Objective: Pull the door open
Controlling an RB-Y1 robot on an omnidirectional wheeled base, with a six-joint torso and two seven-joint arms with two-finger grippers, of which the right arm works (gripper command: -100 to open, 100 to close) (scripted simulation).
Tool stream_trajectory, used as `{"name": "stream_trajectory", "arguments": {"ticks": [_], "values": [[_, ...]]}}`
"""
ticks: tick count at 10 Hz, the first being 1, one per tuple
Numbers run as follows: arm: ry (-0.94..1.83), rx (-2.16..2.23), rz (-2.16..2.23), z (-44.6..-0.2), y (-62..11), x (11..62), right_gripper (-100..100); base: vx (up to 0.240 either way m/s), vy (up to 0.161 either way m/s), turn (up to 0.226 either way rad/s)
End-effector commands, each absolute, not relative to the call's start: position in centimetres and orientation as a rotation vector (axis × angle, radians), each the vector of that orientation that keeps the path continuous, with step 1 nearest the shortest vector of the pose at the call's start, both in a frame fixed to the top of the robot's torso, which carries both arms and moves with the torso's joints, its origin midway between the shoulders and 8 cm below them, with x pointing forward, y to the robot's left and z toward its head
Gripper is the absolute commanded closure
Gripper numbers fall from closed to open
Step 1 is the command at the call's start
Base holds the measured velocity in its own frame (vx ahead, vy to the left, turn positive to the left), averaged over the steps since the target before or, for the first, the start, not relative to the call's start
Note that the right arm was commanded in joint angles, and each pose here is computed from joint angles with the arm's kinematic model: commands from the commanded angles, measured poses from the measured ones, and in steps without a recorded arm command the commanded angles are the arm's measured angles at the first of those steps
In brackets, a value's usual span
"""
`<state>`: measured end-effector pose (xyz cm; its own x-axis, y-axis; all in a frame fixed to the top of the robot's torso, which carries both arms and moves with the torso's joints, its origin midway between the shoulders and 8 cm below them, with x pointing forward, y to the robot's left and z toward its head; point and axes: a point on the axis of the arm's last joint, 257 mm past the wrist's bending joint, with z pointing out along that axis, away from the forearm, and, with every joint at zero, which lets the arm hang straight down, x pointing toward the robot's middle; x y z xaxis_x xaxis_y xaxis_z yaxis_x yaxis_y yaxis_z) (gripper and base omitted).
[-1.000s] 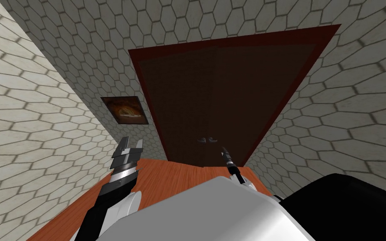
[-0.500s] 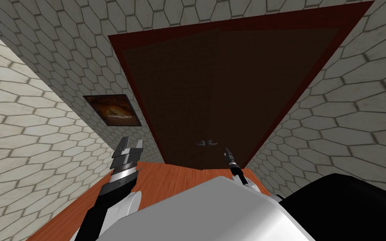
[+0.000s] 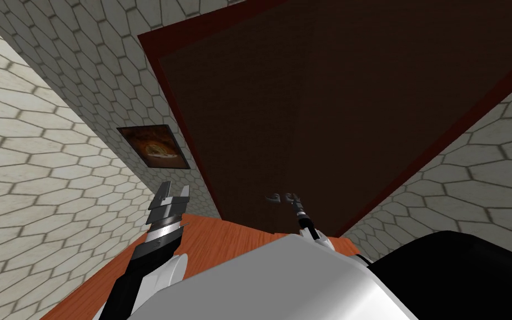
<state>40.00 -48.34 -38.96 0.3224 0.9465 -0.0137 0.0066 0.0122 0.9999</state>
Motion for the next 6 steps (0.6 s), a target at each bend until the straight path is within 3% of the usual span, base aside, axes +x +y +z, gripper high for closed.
{"name": "stream_trajectory", "arguments": {"ticks": [1, 2, 3, 6], "values": [[0.974, 1.339, 0.959, -39.19, -47.97, 40.11, -100, 0.035, 0.053, -0.037], [0.975, 1.341, 0.957, -39.15, -48.10, 40.14, -100, 0.010, 0.020, -0.005], [0.975, 1.341, 0.957, -39.15, -48.10, 40.14, 100, 0.007, 0.004, 0.005], [0.975, 1.341, 0.957, -39.15, -48.10, 40.14, 100, -0.005, -0.005, 0.006]]}}
